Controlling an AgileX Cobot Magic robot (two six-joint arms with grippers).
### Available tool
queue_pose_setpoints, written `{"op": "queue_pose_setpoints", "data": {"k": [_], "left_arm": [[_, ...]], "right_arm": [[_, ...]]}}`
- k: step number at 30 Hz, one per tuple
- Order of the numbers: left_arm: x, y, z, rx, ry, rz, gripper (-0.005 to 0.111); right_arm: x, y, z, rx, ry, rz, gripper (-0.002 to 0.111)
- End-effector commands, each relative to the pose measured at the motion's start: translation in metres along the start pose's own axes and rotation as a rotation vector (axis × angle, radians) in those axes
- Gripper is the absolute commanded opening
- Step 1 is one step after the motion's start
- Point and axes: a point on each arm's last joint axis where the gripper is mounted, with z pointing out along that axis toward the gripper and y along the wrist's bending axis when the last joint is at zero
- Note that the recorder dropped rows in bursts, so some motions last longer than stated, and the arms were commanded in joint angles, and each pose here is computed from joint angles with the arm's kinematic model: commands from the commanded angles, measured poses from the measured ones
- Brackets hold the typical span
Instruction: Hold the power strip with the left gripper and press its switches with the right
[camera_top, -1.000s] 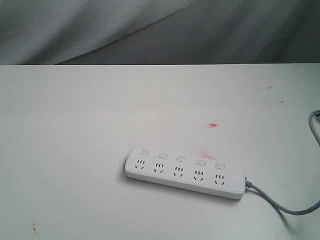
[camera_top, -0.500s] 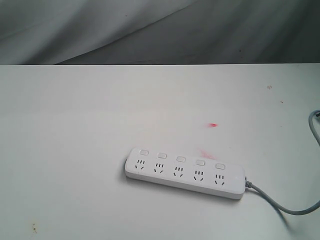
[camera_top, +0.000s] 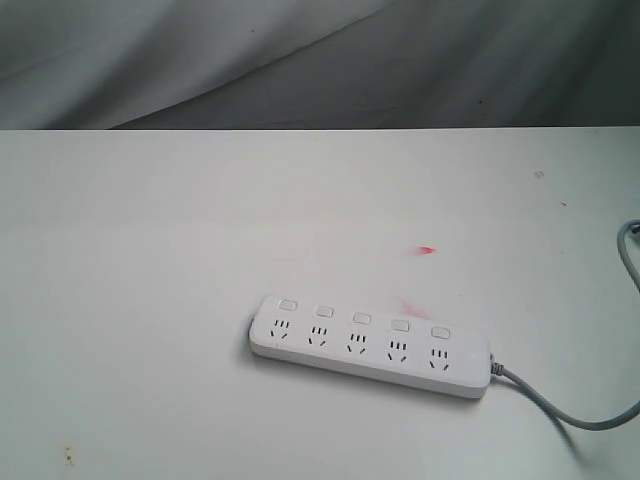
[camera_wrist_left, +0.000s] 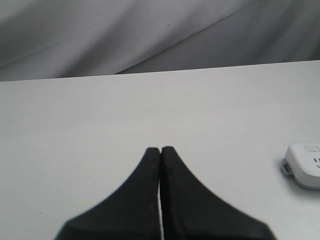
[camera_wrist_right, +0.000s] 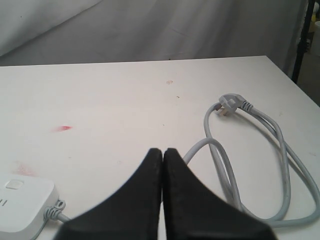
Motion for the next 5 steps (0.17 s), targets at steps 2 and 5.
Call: {"op": "queue_pose_setpoints", "data": {"k": [2, 5], "left_arm": [[0.0013, -0.0003, 0.0002, 0.005, -0.001, 0.002, 0.000], [0.0013, -0.0003, 0.0002, 0.005, -0.001, 0.002, 0.000]], "right_arm": [[0.0004, -0.0003, -0.0001, 0.004, -0.009, -0.001, 0.000], [0.0004, -0.0003, -0.0001, 0.004, -0.009, -0.001, 0.000]]}}
